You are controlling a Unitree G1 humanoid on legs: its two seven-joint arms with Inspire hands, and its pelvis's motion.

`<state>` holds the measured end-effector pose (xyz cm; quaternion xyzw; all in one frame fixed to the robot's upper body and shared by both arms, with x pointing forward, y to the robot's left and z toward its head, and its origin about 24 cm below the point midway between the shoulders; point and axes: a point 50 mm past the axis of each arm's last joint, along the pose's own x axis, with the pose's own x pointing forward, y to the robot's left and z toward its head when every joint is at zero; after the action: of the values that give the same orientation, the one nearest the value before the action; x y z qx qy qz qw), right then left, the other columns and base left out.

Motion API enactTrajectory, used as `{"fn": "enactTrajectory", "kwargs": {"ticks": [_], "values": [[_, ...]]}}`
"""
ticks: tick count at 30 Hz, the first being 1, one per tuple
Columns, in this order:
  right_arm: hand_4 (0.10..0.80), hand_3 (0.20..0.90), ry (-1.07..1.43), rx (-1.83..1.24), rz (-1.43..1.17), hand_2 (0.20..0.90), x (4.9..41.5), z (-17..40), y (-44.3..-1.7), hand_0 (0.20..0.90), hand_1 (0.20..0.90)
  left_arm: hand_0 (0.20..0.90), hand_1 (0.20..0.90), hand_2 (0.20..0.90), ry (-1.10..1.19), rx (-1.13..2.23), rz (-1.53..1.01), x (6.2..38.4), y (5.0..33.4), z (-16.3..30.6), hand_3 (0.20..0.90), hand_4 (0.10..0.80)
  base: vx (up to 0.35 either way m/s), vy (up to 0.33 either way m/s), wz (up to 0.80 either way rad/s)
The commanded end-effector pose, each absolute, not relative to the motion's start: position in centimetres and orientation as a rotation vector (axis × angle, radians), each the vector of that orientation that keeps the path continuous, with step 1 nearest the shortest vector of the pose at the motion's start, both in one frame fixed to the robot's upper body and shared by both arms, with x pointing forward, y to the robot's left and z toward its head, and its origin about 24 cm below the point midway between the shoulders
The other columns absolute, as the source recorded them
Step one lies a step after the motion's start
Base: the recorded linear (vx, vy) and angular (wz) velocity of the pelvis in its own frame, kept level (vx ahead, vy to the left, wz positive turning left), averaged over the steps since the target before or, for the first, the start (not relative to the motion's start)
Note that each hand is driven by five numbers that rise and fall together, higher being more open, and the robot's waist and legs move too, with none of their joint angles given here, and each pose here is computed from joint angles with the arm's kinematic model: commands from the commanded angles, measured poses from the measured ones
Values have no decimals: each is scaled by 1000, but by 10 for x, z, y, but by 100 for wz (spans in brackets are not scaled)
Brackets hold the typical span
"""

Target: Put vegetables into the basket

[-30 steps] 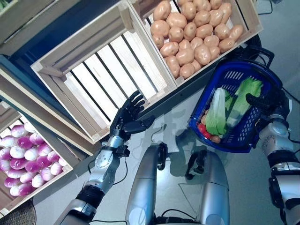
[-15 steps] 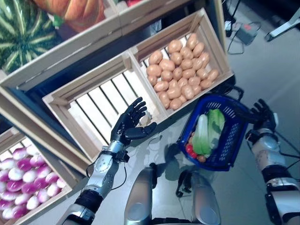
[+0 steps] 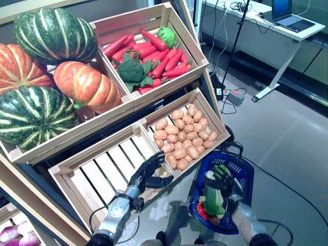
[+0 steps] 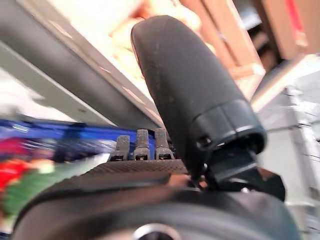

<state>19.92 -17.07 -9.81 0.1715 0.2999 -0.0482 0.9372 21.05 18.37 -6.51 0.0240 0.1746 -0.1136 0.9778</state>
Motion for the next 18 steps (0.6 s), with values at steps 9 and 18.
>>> {"fn": "enactTrajectory", "kwargs": {"ticks": [9, 18], "values": [[800, 900, 520, 380, 140, 900, 199, -94, -144, 900, 900, 900, 900, 900, 613, 141, -136, 180, 186, -115, 900, 800, -9, 15, 1], [800, 900, 352, 162, 298, 900, 206, -70, -125, 900, 900, 900, 900, 900, 619, 112, -145, 178, 177, -117, 900, 800, 6, 8, 2]]}}
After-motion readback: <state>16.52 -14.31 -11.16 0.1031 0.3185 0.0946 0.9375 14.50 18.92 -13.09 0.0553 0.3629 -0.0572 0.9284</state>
